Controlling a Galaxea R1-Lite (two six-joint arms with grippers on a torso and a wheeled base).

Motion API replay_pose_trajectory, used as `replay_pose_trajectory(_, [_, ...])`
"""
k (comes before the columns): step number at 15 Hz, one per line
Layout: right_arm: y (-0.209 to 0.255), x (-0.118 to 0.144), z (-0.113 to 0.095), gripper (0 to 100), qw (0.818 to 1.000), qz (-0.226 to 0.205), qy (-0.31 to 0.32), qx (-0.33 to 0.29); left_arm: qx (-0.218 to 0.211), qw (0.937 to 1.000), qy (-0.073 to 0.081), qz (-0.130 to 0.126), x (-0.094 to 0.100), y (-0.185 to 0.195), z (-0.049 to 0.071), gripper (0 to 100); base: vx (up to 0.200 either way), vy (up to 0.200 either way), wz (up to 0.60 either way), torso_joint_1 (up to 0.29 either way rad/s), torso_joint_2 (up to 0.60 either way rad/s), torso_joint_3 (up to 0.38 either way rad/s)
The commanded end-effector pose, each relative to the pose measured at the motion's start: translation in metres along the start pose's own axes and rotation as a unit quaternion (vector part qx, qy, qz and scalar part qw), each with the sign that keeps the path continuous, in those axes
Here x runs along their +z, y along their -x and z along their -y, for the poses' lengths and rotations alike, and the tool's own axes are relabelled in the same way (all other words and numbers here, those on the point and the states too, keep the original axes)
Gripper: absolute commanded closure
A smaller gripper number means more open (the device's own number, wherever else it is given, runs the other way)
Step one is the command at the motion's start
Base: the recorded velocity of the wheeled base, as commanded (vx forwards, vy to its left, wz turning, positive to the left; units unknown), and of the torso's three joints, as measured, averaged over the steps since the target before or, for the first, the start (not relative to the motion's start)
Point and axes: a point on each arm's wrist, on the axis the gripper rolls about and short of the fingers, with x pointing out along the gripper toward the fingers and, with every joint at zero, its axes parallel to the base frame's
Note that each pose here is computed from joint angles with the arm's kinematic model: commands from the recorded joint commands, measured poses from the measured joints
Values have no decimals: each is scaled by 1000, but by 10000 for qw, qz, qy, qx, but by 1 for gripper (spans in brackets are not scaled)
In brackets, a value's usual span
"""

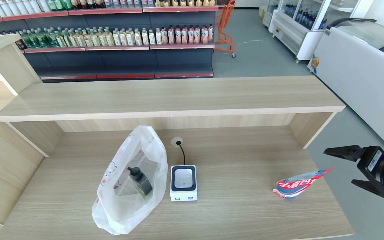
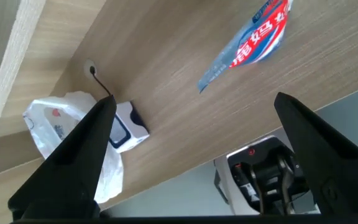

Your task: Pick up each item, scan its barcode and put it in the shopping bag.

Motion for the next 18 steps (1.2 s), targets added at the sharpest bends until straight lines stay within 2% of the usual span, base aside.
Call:
replay_pose_trajectory(1, [-3, 3, -2, 0, 9997, 15, -211, -91, 3, 10000, 4, 0, 0, 0, 0, 0, -200, 0, 0, 7, 7, 2])
replay_pose_trajectory(2, [-6, 4, -2, 0, 9990, 34, -338, -280, 3, 10000, 12, 0, 0, 0, 0, 0, -200, 0, 0, 22, 2, -12])
replay_pose_trajectory(5, [-16, 6, 1, 0, 9953, 250, -548, -757, 3, 10000, 12, 0, 0, 0, 0, 0, 0, 0, 0, 0, 0, 0])
replay_pose_trajectory(8, [-21, 14, 5, 0, 9914, 386, -847, -918, 3, 10000, 4, 0, 0, 0, 0, 0, 0, -200, 0, -4, -4, 10])
replay_pose_trajectory(12, [-40, 38, 11, 0, 9831, 611, -1237, -1204, 3, 10000, 12, 0, 0, 0, 0, 0, 0, -200, 0, 11, 7, 0])
replay_pose_trajectory(14, [-48, 41, 14, 0, 9814, 582, -1280, -1310, 3, 10000, 4, 0, 0, 0, 0, 0, 0, -200, 0, 7, 2, 2])
replay_pose_trajectory(18, [-83, 39, 15, 0, 9774, 267, -1453, -1514, 3, 10000, 12, 0, 0, 0, 0, 0, 0, 0, 0, 0, 0, 0])
